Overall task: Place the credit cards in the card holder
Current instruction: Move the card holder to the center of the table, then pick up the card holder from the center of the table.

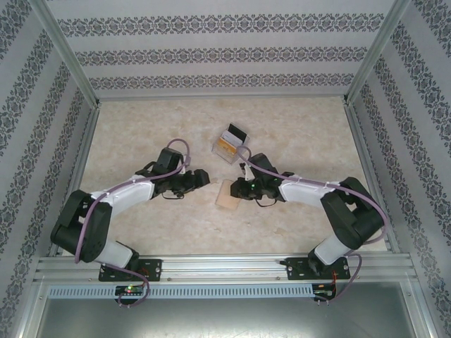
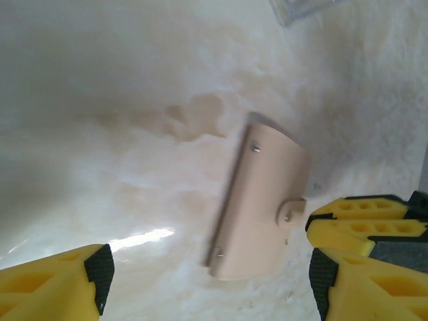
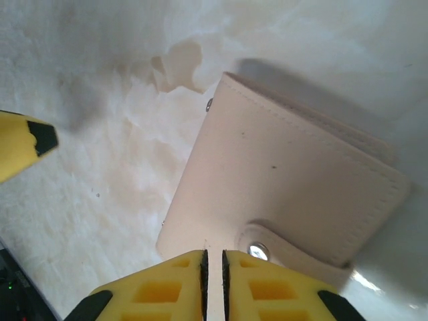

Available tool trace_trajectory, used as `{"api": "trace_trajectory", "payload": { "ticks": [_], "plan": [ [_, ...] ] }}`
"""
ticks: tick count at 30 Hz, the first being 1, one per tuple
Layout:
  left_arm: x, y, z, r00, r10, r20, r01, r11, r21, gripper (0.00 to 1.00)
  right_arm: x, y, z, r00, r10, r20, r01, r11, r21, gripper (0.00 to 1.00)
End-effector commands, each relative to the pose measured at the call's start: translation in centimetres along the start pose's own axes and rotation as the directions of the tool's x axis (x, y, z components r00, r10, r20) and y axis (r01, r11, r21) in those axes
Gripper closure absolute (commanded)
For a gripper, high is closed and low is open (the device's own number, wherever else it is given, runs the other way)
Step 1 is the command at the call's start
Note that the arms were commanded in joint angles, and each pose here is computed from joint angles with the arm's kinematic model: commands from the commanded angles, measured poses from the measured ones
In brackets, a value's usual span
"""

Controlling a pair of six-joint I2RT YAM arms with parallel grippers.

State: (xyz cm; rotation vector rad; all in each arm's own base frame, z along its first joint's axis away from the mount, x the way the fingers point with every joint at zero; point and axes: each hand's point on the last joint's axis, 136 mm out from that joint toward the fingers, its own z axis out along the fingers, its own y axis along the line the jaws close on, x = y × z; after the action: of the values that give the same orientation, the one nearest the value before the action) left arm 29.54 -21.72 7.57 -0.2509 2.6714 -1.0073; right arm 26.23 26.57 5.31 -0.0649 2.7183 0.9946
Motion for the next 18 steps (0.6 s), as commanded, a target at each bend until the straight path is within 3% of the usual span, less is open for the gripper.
{"api": "trace_trajectory", "payload": {
  "ticks": [1,6,18],
  "plan": [
    [0.2,-2.7,1.4,0.997,0.070,-0.028,-0.068,0.996,0.065,0.22,0.4,-1.9,-0.8,1.000,0.003,-0.014,-0.002,0.994,0.114,0.84],
    [1.0,-3.5,3.7,0.991,0.093,-0.099,-0.087,0.994,0.063,0.27,-0.2,-2.9,-0.6,0.999,0.037,0.026,-0.041,0.989,0.144,0.84],
    [1.9,-3.6,6.0,0.981,0.116,-0.154,-0.107,0.992,0.068,0.40,0.3,-3.7,1.3,0.997,0.073,-0.018,-0.069,0.987,0.146,0.86]
  ]
}}
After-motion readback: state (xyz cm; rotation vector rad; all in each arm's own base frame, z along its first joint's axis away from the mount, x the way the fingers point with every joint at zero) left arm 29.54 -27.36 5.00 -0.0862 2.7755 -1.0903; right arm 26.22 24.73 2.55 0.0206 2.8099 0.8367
